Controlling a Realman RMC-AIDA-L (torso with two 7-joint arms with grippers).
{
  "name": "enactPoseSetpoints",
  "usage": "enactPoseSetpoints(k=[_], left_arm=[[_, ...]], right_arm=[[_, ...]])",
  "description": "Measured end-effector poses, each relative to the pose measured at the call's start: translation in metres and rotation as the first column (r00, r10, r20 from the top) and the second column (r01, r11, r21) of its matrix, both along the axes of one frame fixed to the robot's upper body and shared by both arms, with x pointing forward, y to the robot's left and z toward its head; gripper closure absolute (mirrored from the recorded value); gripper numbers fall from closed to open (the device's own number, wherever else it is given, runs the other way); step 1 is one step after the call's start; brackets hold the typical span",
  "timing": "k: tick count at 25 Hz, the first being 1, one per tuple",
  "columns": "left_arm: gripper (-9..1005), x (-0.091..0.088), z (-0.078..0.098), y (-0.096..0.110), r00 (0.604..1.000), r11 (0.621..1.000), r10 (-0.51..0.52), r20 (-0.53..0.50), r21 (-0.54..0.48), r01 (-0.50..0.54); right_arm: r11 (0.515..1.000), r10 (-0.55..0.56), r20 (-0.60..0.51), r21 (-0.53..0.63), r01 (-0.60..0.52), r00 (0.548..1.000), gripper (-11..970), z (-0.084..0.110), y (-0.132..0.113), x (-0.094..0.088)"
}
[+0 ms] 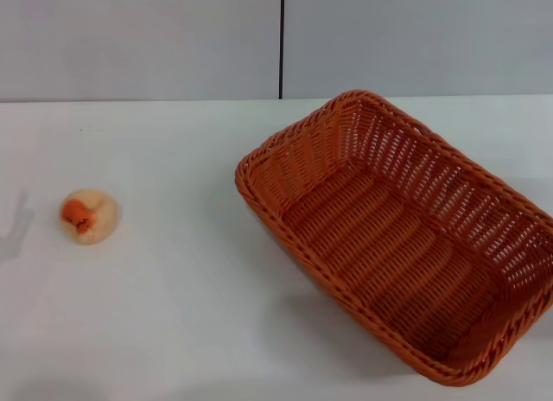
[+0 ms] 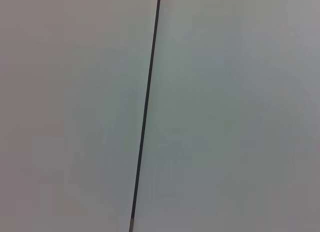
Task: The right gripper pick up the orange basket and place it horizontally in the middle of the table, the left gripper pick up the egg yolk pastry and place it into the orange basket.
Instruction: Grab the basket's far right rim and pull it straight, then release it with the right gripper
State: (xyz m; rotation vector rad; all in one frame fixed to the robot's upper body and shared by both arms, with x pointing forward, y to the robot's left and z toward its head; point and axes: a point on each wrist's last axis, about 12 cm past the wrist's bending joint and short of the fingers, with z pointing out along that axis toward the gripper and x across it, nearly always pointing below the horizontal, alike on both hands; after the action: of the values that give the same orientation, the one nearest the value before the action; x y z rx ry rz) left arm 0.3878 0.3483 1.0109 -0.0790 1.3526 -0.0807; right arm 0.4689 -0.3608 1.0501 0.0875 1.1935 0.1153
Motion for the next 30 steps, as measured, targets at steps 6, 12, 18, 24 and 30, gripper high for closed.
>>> enactPoseSetpoints(k=[6,12,18,24,30], left_arm=[[179,0.003,-0.001,0.000,1.000,1.000,-0.003,-0.007,0.000,0.003],[179,0.006,0.000,-0.001,1.000,1.000,-0.007,-0.004,0.001,0.007],[178,0.008,-0.001,0.000,1.000,1.000,-0.002,-0.015,0.002,0.002],[179,0.010,-0.002,0.000,1.000,1.000,-0.004,-0.030,0.003,0.004],[179,0.011,-0.003,0.002,0.999,1.000,0.001,-0.036,0.006,0.000]], right_arm=[[1.000,0.000,-0.003,0.001,0.000,1.000,217,0.000,0.000,0.000],[0.999,0.033,-0.015,0.000,-0.033,0.999,218,0.001,-0.001,0.003],[0.978,0.207,-0.095,0.036,-0.204,0.974,218,0.007,-0.005,0.016],[0.874,0.484,-0.306,0.127,-0.468,0.820,217,0.033,-0.010,0.047],[0.770,0.586,-0.622,0.227,-0.597,0.519,217,0.080,-0.005,0.077]])
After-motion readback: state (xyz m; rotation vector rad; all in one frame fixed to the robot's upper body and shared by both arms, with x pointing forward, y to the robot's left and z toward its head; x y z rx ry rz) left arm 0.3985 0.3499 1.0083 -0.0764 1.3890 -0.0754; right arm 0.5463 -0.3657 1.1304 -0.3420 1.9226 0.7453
